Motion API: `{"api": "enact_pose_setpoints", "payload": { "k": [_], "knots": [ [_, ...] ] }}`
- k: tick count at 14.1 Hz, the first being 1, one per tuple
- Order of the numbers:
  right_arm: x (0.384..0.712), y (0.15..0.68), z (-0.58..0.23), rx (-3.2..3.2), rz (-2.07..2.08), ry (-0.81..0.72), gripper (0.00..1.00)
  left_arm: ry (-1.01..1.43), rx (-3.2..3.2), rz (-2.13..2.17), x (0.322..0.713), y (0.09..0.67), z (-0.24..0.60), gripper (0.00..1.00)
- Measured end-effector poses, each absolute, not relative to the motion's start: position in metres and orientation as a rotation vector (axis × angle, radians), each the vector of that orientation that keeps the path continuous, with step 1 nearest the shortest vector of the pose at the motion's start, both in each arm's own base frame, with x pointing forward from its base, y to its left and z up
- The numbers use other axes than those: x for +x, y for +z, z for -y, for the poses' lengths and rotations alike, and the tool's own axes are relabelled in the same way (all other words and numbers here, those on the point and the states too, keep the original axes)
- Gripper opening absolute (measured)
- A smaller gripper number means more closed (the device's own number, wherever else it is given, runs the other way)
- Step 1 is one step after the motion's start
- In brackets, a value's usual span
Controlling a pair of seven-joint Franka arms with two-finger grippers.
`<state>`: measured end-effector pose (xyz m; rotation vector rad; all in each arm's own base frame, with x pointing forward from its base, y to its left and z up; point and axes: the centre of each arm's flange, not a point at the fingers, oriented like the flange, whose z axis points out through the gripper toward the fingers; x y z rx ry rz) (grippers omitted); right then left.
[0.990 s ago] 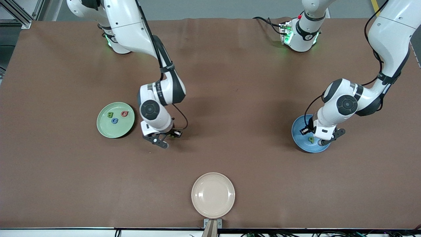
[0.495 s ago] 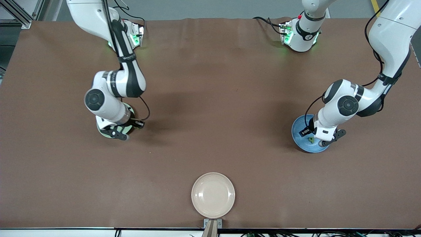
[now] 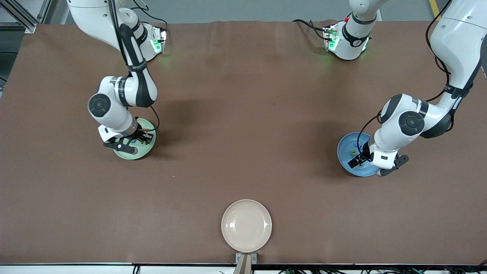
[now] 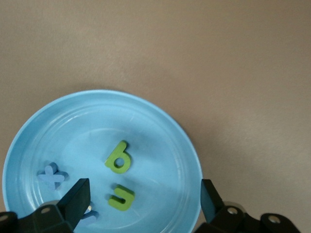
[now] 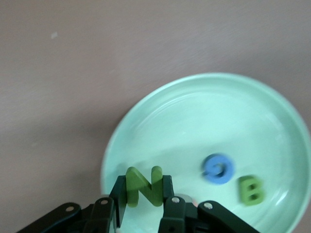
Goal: Sort upper and lower case letters into plates
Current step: 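Place the u in the blue plate while the right gripper places the N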
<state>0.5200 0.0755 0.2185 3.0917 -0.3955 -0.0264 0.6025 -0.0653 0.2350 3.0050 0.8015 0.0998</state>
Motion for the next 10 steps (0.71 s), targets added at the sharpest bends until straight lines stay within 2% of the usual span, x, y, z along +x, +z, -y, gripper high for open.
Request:
{"api": "enact_pose_setpoints", "payload": {
  "k": [3,10],
  "knots": [
    [0.521,0.215,-0.053,3.083,0.411,-0.032,0.33,0.111,3.003,-0.798,0.605,0.238,0.067,1.00],
    [0.516,0.200,-0.070,3.086,0.389,-0.064,0.33,0.072,3.069,-0.720,0.614,0.249,0.061,1.00]
  ]
}}
